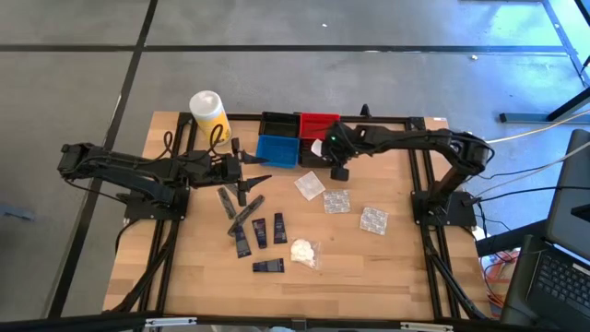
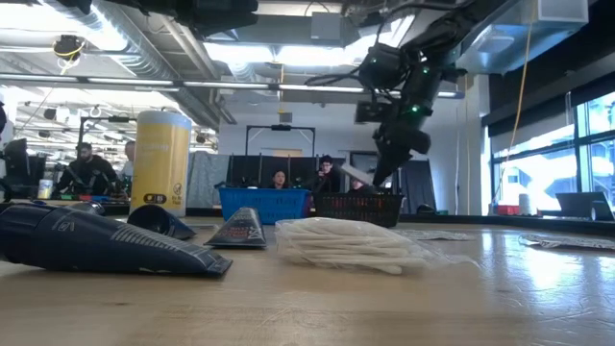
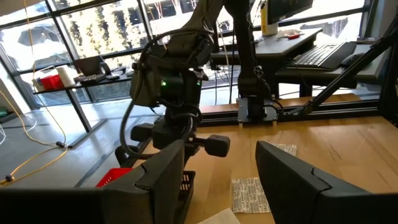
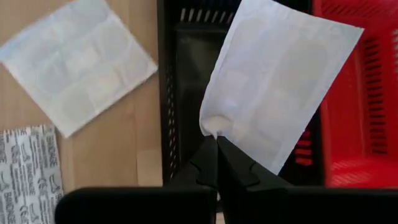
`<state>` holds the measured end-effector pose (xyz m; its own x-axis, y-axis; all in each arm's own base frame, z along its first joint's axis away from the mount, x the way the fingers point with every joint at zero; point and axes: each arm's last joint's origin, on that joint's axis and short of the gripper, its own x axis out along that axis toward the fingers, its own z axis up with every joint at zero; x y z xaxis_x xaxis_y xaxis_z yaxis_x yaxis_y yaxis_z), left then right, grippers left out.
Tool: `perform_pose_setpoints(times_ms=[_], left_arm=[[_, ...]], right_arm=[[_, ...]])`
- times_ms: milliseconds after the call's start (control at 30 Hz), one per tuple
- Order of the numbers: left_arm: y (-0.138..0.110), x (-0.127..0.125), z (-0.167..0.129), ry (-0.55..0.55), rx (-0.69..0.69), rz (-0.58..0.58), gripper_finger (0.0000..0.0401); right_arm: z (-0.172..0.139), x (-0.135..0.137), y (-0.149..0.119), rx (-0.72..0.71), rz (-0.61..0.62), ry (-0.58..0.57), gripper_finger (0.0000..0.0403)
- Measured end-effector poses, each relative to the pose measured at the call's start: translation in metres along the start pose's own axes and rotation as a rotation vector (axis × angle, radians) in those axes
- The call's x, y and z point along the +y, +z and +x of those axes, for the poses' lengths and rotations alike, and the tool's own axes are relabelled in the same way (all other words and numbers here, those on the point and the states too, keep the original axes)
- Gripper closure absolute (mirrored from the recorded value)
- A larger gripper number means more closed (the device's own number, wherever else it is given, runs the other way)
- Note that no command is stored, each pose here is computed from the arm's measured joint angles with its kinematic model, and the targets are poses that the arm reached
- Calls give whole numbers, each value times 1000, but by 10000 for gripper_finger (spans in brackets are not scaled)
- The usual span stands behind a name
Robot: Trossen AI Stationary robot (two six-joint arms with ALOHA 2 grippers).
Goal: Pick & Place Travel size toiletries
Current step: Put the bandage pack into the bottom black bin
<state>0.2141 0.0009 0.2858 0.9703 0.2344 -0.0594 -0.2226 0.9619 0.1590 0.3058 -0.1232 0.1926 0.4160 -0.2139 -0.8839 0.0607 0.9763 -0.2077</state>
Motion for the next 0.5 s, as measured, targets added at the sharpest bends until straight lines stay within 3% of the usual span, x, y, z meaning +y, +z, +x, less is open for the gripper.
perform_pose_setpoints(times_ms=[500], left_arm=[[0, 0, 0, 0, 0, 0, 205]], right_arm=[[22, -3, 9, 85, -8, 18, 403]])
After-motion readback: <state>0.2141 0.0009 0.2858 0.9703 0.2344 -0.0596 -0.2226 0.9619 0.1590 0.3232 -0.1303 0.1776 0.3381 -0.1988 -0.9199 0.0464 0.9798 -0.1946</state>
